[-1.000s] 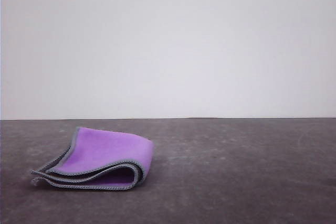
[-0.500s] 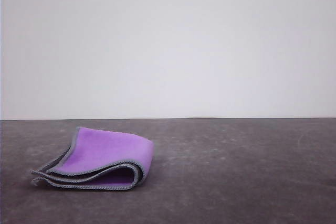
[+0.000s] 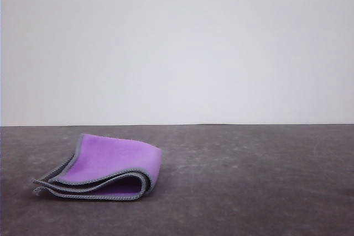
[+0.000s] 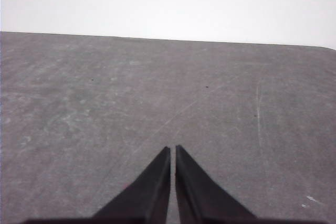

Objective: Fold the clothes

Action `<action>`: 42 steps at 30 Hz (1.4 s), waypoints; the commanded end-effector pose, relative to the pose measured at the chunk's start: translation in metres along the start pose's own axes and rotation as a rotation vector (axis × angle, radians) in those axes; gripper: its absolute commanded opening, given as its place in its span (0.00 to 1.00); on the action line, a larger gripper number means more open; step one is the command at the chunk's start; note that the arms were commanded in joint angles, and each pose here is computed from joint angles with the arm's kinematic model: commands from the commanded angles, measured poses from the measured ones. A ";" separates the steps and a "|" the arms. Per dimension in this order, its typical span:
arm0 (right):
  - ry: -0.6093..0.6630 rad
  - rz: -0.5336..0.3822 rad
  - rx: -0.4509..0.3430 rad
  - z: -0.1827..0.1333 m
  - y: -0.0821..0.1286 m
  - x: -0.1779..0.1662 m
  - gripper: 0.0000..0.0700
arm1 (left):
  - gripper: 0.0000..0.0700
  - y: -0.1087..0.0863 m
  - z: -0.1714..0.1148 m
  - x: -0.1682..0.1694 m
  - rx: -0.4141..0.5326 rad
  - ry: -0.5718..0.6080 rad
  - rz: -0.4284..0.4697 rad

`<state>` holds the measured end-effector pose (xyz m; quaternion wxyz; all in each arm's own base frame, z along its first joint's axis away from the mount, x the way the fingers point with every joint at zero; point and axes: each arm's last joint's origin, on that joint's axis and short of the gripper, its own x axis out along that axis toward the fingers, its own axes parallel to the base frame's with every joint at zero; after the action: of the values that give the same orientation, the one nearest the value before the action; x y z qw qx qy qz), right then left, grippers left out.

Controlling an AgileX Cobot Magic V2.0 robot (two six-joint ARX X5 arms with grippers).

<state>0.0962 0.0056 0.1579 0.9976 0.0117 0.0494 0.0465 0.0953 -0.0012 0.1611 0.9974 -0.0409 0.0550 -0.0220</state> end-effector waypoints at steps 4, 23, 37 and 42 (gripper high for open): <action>-0.009 -0.001 0.006 0.000 0.000 0.000 0.02 | 0.00 0.001 -0.006 0.002 -0.005 0.010 0.005; -0.009 -0.001 0.006 0.000 0.000 0.000 0.02 | 0.00 0.001 -0.006 0.002 -0.005 0.010 0.004; -0.009 -0.001 0.006 0.000 0.000 0.000 0.02 | 0.00 0.001 -0.006 0.002 -0.005 0.010 0.005; -0.009 -0.001 0.006 0.000 0.000 0.000 0.02 | 0.00 0.001 -0.006 0.002 -0.005 0.010 0.004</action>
<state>0.0962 0.0056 0.1579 0.9976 0.0117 0.0494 0.0465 0.0953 -0.0012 0.1611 0.9974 -0.0409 0.0551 -0.0220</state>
